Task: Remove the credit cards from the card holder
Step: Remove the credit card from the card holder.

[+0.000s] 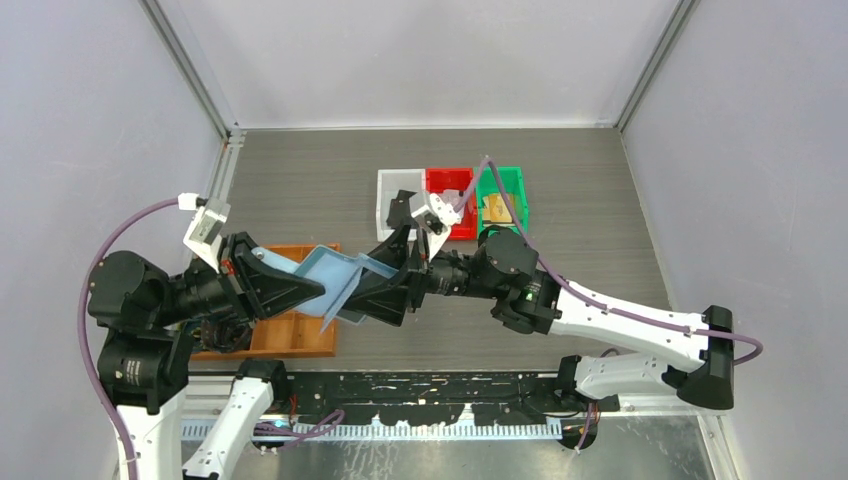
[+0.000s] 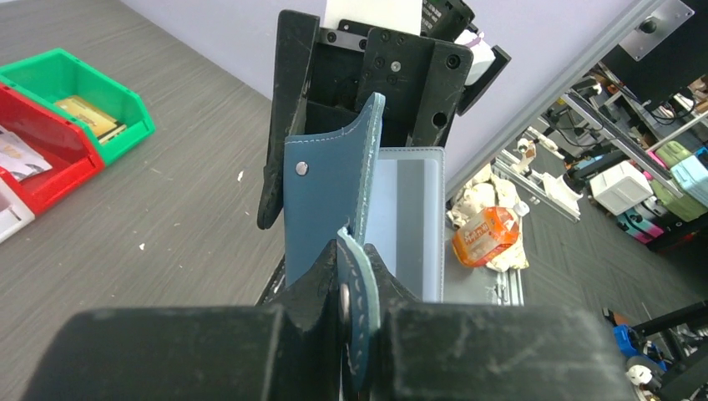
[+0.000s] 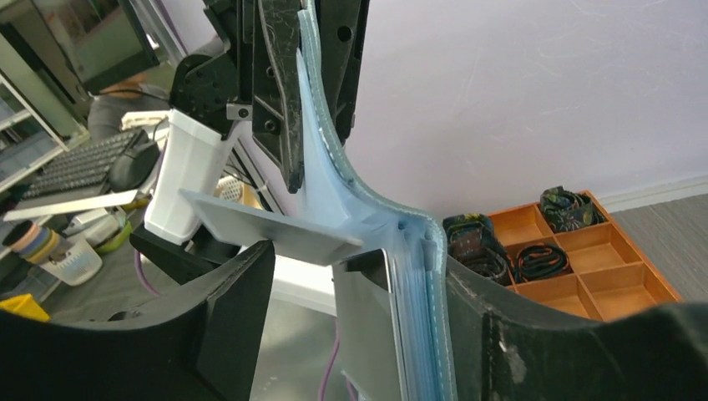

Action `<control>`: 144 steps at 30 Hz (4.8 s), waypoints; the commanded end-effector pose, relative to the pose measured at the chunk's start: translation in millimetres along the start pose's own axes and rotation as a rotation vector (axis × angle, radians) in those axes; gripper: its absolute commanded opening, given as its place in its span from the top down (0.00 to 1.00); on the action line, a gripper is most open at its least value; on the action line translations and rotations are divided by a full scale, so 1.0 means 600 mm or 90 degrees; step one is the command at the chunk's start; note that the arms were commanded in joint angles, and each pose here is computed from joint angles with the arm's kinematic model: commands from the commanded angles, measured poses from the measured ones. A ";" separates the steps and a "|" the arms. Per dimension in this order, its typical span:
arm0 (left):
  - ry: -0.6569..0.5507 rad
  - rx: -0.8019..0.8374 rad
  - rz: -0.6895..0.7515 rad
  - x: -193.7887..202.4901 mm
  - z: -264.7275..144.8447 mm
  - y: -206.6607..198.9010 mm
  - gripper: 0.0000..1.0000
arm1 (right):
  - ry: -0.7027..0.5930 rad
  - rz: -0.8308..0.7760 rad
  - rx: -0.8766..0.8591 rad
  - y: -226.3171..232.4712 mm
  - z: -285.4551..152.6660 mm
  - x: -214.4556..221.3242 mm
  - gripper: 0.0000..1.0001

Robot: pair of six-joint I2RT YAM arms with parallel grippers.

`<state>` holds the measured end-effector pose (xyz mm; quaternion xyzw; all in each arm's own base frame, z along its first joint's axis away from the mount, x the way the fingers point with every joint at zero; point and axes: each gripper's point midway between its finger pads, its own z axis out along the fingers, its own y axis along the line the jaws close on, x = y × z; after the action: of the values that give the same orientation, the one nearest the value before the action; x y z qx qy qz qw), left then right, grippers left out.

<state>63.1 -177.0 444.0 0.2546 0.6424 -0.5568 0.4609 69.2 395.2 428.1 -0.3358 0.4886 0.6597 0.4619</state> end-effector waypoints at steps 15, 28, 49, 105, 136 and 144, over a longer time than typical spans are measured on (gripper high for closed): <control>0.007 -0.036 0.043 0.020 -0.009 0.011 0.66 | 0.015 -0.013 -0.009 0.017 0.012 -0.024 0.93; -0.029 -0.129 0.265 0.035 -0.029 0.065 0.33 | 0.103 0.127 0.387 -0.114 -0.026 -0.013 0.99; -0.018 -0.205 0.427 0.088 -0.039 0.172 0.24 | 0.169 0.008 0.582 -0.167 0.069 0.012 0.99; -0.013 -0.092 0.140 0.051 -0.010 0.082 0.63 | 0.188 0.109 0.181 -0.021 0.000 0.015 0.99; -0.030 -0.070 -0.059 0.043 0.014 0.105 1.00 | 0.141 0.177 0.086 -0.022 -0.018 0.022 0.72; -0.055 -0.173 -0.059 0.046 0.008 0.162 1.00 | -0.068 0.159 0.256 -0.107 -0.111 -0.085 0.27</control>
<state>113.8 -170.7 375.8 0.1624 0.6946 -0.5301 0.4584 121.3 366.1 369.8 -0.2297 0.6874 0.5877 0.3595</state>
